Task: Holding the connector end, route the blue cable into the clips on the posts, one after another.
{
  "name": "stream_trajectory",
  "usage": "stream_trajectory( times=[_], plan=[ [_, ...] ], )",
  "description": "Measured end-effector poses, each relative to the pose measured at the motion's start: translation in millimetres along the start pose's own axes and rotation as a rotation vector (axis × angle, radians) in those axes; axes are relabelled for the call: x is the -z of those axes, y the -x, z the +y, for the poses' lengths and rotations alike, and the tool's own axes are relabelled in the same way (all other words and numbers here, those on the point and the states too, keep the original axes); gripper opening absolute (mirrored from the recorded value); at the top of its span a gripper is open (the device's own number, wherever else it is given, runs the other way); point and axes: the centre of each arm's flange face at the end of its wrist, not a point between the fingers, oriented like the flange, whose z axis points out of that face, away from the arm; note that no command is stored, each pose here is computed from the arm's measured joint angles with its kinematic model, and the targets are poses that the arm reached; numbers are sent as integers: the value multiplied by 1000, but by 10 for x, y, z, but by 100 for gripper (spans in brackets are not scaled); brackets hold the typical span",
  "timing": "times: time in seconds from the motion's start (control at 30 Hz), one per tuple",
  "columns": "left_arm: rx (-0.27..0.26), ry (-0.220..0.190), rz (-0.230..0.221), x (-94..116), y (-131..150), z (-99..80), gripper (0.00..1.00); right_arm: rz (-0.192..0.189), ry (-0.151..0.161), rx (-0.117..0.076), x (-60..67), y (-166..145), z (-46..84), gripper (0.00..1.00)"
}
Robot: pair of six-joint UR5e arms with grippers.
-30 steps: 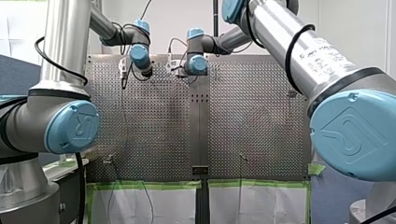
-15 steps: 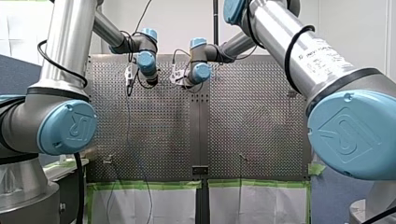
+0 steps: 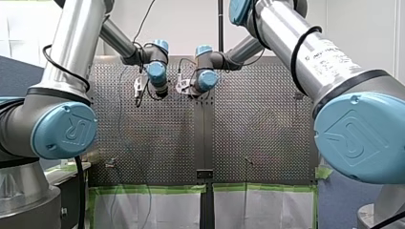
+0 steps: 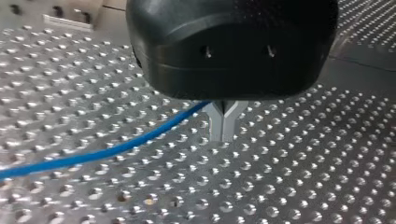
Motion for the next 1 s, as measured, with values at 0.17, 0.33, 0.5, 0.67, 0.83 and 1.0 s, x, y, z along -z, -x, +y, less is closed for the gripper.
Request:
stream_trajectory(
  times=[0.17, 0.33, 0.5, 0.67, 0.83, 1.0],
  plan=[
    [3, 9, -1, -7, -43, -34, 0, -29, 30, 3, 33, 155, 44, 0],
    [10, 6, -1, 10, -71, -60, 0, -63, 57, 8, 76, 331, 94, 0],
    [15, -2, -1, 32, -167, -83, 0, -84, 70, 11, 105, 435, 121, 0],
    [23, -12, -8, 46, -229, -135, 0, -104, 80, 14, 137, 543, 140, 0],
    [21, -17, -1, 44, -288, -171, 0, -130, 89, 20, 183, 694, 160, 0],
    [20, -30, 16, 42, -478, -338, 0, -155, 103, 30, 228, 850, 216, 0]
  ],
)
